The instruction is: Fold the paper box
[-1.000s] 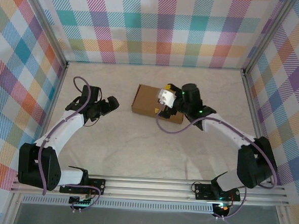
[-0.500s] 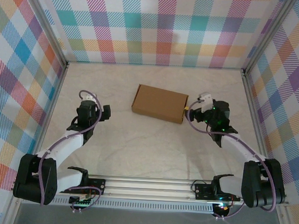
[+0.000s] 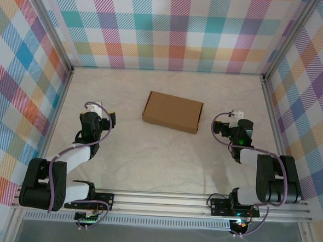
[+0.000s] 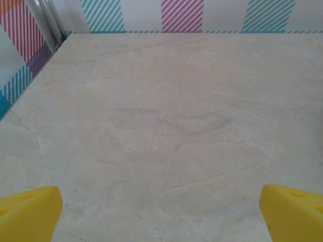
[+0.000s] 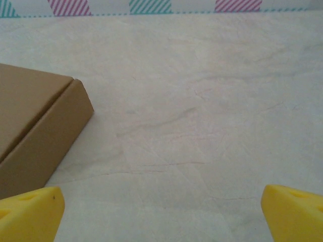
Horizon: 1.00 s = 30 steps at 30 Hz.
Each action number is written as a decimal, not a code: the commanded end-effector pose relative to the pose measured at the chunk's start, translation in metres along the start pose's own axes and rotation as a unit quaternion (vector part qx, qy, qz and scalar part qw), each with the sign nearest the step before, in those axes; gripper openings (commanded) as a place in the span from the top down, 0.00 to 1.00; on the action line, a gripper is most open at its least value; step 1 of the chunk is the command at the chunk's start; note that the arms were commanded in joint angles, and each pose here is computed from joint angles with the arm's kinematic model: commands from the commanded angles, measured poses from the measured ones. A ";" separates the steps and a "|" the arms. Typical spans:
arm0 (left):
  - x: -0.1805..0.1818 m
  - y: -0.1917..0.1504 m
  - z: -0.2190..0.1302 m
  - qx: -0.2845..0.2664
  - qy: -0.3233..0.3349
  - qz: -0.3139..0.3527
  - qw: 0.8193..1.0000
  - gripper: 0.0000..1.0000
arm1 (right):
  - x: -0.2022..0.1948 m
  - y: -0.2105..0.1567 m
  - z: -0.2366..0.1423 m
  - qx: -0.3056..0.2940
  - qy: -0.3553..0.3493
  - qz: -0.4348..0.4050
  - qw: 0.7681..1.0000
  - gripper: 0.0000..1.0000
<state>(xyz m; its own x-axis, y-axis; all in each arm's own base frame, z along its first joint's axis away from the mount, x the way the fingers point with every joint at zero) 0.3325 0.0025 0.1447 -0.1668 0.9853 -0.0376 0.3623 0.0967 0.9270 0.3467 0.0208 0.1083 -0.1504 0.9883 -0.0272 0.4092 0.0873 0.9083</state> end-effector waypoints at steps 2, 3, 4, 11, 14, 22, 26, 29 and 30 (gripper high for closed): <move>0.003 -0.011 -0.004 -0.012 -0.009 -0.017 1.000 0.00 | -0.003 0.004 0.013 -0.039 0.000 0.012 0.999 0.00; 0.004 -0.014 -0.004 -0.018 -0.008 -0.012 1.000 0.00 | -0.003 0.003 0.013 -0.025 0.003 0.014 1.000 0.00; 0.005 -0.015 -0.003 -0.022 -0.006 -0.010 1.000 0.00 | -0.004 0.005 0.013 -0.028 0.005 0.015 0.999 0.00; 0.004 -0.016 0.009 0.000 -0.008 0.005 1.000 0.00 | -0.003 0.004 0.013 -0.027 0.013 0.017 0.999 0.00; -0.006 -0.014 0.011 0.007 -0.045 -0.024 0.999 0.00 | -0.003 0.004 0.013 -0.027 0.013 0.016 0.999 0.00; -0.018 -0.037 0.043 0.032 -0.061 -0.028 0.997 0.00 | -0.002 0.004 0.013 -0.028 0.019 0.017 0.999 0.00; -0.018 -0.037 0.044 0.032 -0.060 -0.027 0.997 0.00 | -0.003 0.004 0.013 -0.028 0.018 0.018 0.999 0.00; -0.018 -0.037 0.044 0.028 -0.059 -0.026 0.998 0.00 | -0.003 0.004 0.013 -0.028 0.018 0.018 0.999 0.00; -0.018 -0.037 0.044 0.030 -0.060 -0.026 0.997 0.00 | -0.003 0.004 0.013 -0.028 0.018 0.018 0.999 0.00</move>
<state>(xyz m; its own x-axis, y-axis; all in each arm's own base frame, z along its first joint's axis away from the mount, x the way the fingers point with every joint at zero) 0.3546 -0.0106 0.0794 -0.0919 0.9896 -0.1103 0.4656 0.1406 0.8738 0.3535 0.0194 0.0926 -0.1620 0.9868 0.0083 0.4170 0.0608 0.9069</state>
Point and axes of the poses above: each hand's point on the last joint's axis, 136 mm out from that joint toward the fingers, its own z axis out along the fingers, its own x axis along the line the jaws close on, y = z × x, the point moved 4 cm from there along -z, back along the fingers, and after that the axes turned 5 degrees about -z, right-handed, at the moved point
